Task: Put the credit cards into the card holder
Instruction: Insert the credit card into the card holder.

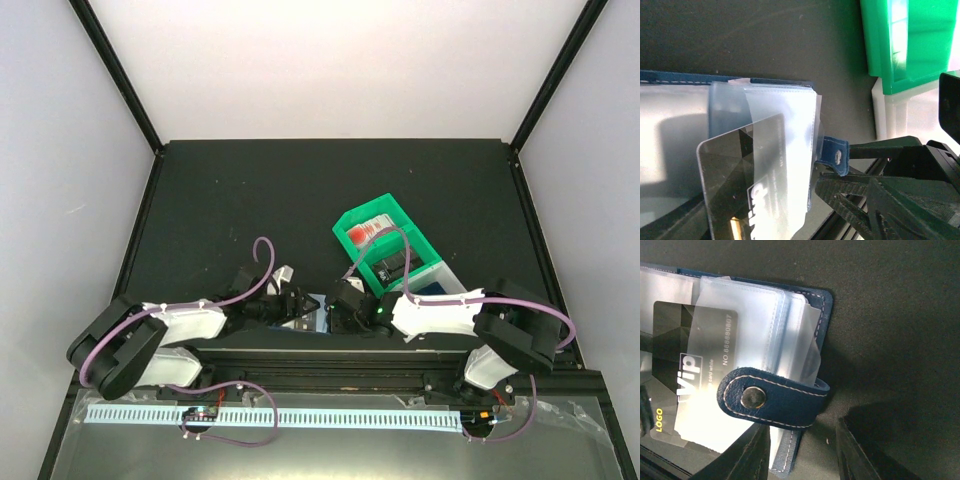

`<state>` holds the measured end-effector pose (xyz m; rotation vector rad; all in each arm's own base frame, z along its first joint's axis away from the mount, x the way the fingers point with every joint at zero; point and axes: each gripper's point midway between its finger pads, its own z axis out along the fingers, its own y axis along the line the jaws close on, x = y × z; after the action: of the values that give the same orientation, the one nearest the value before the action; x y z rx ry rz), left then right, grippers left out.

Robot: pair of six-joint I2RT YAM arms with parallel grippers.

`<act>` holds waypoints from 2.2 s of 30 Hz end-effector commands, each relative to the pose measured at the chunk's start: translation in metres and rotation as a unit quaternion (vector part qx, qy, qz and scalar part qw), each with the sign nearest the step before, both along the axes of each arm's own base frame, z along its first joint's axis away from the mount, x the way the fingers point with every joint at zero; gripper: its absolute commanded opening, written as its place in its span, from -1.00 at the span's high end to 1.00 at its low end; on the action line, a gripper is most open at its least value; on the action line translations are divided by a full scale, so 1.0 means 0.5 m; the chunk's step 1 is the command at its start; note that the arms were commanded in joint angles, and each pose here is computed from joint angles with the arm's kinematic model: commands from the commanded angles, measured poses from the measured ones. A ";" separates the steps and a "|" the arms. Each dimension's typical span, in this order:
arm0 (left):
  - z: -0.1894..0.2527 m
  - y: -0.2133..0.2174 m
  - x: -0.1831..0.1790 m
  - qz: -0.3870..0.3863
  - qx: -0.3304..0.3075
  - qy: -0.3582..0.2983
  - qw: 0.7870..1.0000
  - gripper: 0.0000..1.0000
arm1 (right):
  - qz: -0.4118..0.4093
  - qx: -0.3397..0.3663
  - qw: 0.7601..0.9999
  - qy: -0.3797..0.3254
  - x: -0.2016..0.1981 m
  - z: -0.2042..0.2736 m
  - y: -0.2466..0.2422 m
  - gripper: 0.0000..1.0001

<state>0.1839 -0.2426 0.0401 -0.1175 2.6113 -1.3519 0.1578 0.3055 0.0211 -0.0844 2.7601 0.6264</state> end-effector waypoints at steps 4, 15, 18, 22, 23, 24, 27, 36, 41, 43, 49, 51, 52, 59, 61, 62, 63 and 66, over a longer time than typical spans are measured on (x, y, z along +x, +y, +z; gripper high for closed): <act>-0.059 0.050 -0.026 0.001 0.119 0.029 0.992 -0.72 | 0.014 -0.016 1.000 0.014 -0.011 -0.025 -0.011 0.22; -0.019 0.059 -0.036 -0.002 0.174 -0.003 0.985 -0.93 | 0.051 0.016 0.999 -0.009 -0.009 0.003 0.014 0.22; -0.012 0.074 -0.032 0.003 0.206 -0.013 0.978 -0.96 | 0.050 0.019 0.999 -0.011 -0.010 0.006 0.014 0.22; -0.017 0.096 -0.035 0.004 0.241 -0.015 0.970 -0.98 | 0.047 0.023 0.999 -0.013 -0.009 0.008 0.011 0.22; -0.017 0.097 -0.036 0.001 0.243 -0.016 0.970 -0.98 | 0.046 0.023 0.999 -0.013 -0.009 0.008 0.010 0.21; -0.017 0.099 -0.037 -0.001 0.246 -0.017 0.969 -0.98 | 0.047 0.024 0.998 -0.015 -0.009 0.010 0.011 0.21; -0.006 0.102 -0.034 -0.007 0.254 -0.026 0.967 -0.98 | 0.050 0.024 0.998 -0.014 -0.010 0.010 0.013 0.21; 0.035 0.114 -0.013 0.011 0.264 -0.061 0.963 -0.98 | 0.056 0.030 0.998 -0.019 -0.007 0.020 0.023 0.20; 0.034 0.153 -0.013 0.029 0.306 -0.062 0.949 -0.98 | 0.058 0.031 0.998 -0.020 -0.005 0.022 0.028 0.21; 0.030 0.156 -0.020 0.030 0.304 -0.058 0.950 -0.98 | 0.060 0.030 0.998 -0.018 -0.006 0.020 0.029 0.21; -0.004 0.156 -0.043 0.021 0.297 -0.030 0.954 -0.84 | 0.103 0.038 0.994 -0.013 -0.018 0.030 0.061 0.21; -0.008 0.146 -0.046 0.016 0.284 -0.026 0.958 -0.77 | 0.126 0.037 0.991 -0.012 -0.028 0.035 0.079 0.21; -0.009 0.141 -0.047 0.014 0.278 -0.024 0.960 -0.74 | 0.137 0.035 0.990 -0.010 -0.033 0.034 0.089 0.21; -0.016 0.125 -0.047 0.003 0.267 -0.018 0.964 -0.71 | 0.157 0.000 0.988 0.006 -0.045 0.002 0.114 0.26; -0.015 0.119 -0.046 0.001 0.260 -0.020 0.965 -0.66 | 0.152 -0.006 0.988 0.008 -0.043 -0.004 0.111 0.27; -0.013 0.114 -0.044 -0.001 0.255 -0.023 0.967 -0.63 | 0.149 -0.007 0.989 0.008 -0.042 -0.005 0.109 0.27; -0.011 0.109 -0.042 -0.003 0.250 -0.025 0.968 -0.60 | 0.146 -0.009 0.989 0.007 -0.041 -0.006 0.107 0.29; -0.005 0.094 -0.038 -0.009 0.232 -0.032 0.972 -0.47 | 0.135 -0.016 0.991 0.005 -0.038 -0.009 0.097 0.31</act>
<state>0.1620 -0.1800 0.0322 -0.0097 2.8228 -0.5970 0.1376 0.3636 0.0215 -0.4928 2.7750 0.7181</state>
